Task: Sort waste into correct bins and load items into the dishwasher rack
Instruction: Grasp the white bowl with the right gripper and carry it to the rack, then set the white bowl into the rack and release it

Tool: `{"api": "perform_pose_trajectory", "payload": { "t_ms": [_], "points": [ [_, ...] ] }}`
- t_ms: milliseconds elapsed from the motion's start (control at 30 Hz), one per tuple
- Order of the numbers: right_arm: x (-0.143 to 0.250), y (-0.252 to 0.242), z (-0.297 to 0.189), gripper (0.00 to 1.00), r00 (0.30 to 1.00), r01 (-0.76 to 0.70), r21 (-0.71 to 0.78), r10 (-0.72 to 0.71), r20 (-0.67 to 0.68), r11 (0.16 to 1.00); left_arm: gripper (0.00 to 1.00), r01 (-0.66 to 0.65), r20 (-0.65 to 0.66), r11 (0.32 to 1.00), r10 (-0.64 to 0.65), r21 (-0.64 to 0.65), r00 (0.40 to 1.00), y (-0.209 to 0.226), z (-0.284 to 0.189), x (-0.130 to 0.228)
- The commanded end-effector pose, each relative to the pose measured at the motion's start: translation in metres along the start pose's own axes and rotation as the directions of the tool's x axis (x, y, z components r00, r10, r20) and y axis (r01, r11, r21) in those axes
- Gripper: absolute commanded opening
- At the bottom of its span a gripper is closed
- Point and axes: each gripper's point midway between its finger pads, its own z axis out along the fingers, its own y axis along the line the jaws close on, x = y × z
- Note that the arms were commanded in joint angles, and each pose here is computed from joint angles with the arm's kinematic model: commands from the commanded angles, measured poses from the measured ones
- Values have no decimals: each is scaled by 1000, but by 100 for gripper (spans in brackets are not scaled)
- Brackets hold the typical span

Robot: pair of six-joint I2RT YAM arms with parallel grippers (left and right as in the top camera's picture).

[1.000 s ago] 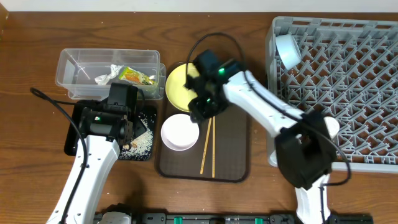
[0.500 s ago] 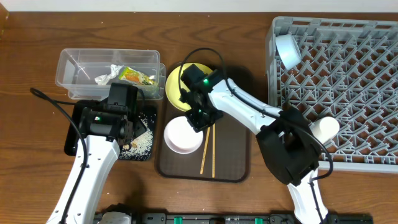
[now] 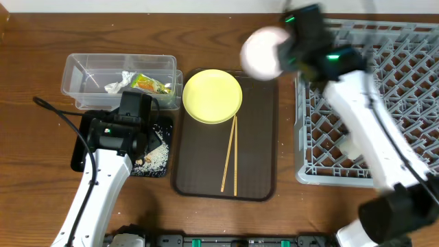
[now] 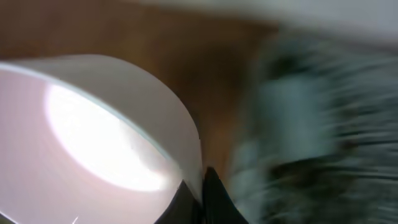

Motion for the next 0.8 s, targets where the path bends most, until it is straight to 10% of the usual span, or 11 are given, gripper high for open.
{"api": "perform_pose_trajectory", "payload": {
  "t_ms": [0,300,767],
  "points": [
    [-22,-83,-5,1,997,-28,333,1,82,942,69,19,9,999,-19,-26,1000,5,2,-2],
    [-28,-222,-13,1,985,-163,786,51,166,597,69,19,9,999,-19,-25,1000,5,2,-2],
    [38,-288,59,1,992,52,899,82,-97,436,69,19,9,999,-19,-25,1000,5,2,-2]
  ]
}}
